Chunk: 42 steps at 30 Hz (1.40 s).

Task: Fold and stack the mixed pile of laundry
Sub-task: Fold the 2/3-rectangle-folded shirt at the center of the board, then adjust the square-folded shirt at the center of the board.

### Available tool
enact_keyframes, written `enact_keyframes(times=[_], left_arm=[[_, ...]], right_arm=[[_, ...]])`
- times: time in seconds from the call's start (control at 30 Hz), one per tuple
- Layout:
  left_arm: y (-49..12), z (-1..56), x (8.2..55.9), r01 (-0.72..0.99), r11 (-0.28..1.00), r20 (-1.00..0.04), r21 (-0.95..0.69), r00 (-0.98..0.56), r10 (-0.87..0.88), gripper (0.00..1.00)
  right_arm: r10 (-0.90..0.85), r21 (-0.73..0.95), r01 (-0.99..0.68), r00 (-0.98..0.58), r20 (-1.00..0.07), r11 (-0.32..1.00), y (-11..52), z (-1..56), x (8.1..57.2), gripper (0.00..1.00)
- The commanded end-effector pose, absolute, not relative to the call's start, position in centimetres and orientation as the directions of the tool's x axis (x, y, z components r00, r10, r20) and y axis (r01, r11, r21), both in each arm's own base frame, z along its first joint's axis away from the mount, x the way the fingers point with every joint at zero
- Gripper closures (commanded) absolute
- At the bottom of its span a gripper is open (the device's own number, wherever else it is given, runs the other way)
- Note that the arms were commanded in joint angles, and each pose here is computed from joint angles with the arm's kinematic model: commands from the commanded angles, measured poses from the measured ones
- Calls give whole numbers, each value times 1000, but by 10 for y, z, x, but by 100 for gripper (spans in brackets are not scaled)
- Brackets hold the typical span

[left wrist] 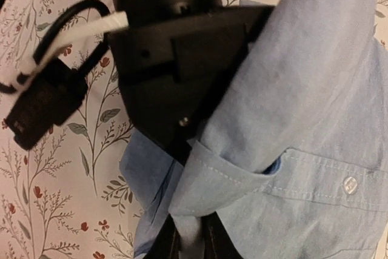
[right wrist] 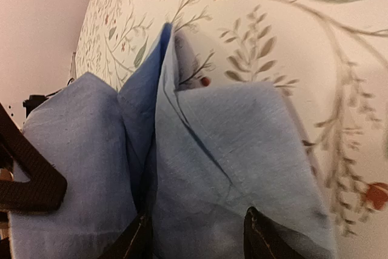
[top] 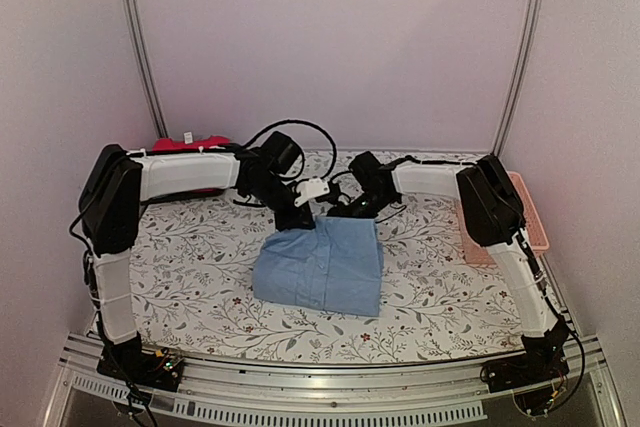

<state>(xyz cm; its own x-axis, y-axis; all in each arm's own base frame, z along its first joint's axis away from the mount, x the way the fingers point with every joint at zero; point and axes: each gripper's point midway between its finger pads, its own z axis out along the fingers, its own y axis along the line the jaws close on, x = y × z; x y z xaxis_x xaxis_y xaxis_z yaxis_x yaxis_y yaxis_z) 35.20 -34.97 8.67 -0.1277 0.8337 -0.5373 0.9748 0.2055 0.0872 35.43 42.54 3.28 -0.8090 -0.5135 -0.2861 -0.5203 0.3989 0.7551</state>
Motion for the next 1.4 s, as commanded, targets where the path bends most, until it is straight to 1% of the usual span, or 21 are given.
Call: enact_keyframes(times=[0.0,0.13,0.23,0.3,0.37,0.43,0.47,0.53,0.63,0.7,0.73,0.8,0.9,0.97,1.0,1.03,1.07,1.2,1.3,1.33,1.37], left_arm=[[-351,95,375,966,229,-570,120,-122,813,84],[-342,112,408,922,365,-615,130,-213,759,68],[-325,150,438,857,512,-690,57,-337,641,54],[-302,173,447,801,592,-730,-85,-455,510,43],[-277,190,446,731,630,-744,-264,-569,349,37],[-258,197,436,675,633,-732,-378,-637,242,4],[-251,197,430,647,642,-718,-413,-664,207,1],[-246,193,413,610,634,-684,-475,-709,170,0],[-243,176,395,552,631,-634,-545,-764,120,0],[-246,167,385,544,603,-616,-583,-780,108,0],[-247,167,382,548,592,-621,-592,-778,99,0],[-239,167,380,524,619,-645,-585,-764,37,0],[-226,198,382,545,648,-749,-531,-660,-59,0],[-213,200,385,478,665,-729,-574,-668,-149,0],[-212,201,384,484,649,-728,-587,-666,-162,0],[-219,203,376,540,586,-728,-605,-673,-131,0],[-223,200,376,553,569,-721,-608,-685,-105,0],[-239,171,373,566,583,-692,-583,-722,9,0],[-247,147,375,552,583,-651,-596,-757,51,1],[-249,133,374,533,593,-618,-603,-782,74,5],[-252,127,375,532,595,-610,-602,-788,88,9]], right_arm=[[-319,681,-482,-876,-362,551,368,83,435,47],[-208,666,-427,-899,-386,611,325,107,467,40],[-168,695,-412,-904,-394,589,307,128,465,38],[-163,708,-429,-896,-413,561,303,145,453,38],[-177,720,-428,-899,-400,546,300,143,436,37],[-188,735,-411,-910,-370,539,296,135,419,37],[-194,740,-403,-914,-357,539,294,130,411,37],[-206,754,-393,-919,-335,527,295,122,395,37],[-250,750,-417,-909,-334,513,303,120,375,37],[-289,726,-433,-901,-324,535,307,110,367,37],[-306,714,-437,-898,-316,547,307,102,364,37],[-329,700,-448,-892,-309,557,308,91,359,37],[-334,692,-442,-895,-296,571,306,79,358,37],[-337,683,-447,-893,-299,578,305,76,358,37],[-342,683,-452,-890,-302,574,305,76,358,37],[-345,682,-452,-890,-299,574,305,74,359,37],[-347,683,-451,-890,-296,574,305,72,359,37],[-359,681,-444,-892,-275,583,304,61,358,37],[-370,675,-434,-895,-249,596,304,51,358,38],[-373,673,-438,-893,-251,597,305,51,360,38],[-378,673,-437,-893,-245,596,306,48,359,38]])
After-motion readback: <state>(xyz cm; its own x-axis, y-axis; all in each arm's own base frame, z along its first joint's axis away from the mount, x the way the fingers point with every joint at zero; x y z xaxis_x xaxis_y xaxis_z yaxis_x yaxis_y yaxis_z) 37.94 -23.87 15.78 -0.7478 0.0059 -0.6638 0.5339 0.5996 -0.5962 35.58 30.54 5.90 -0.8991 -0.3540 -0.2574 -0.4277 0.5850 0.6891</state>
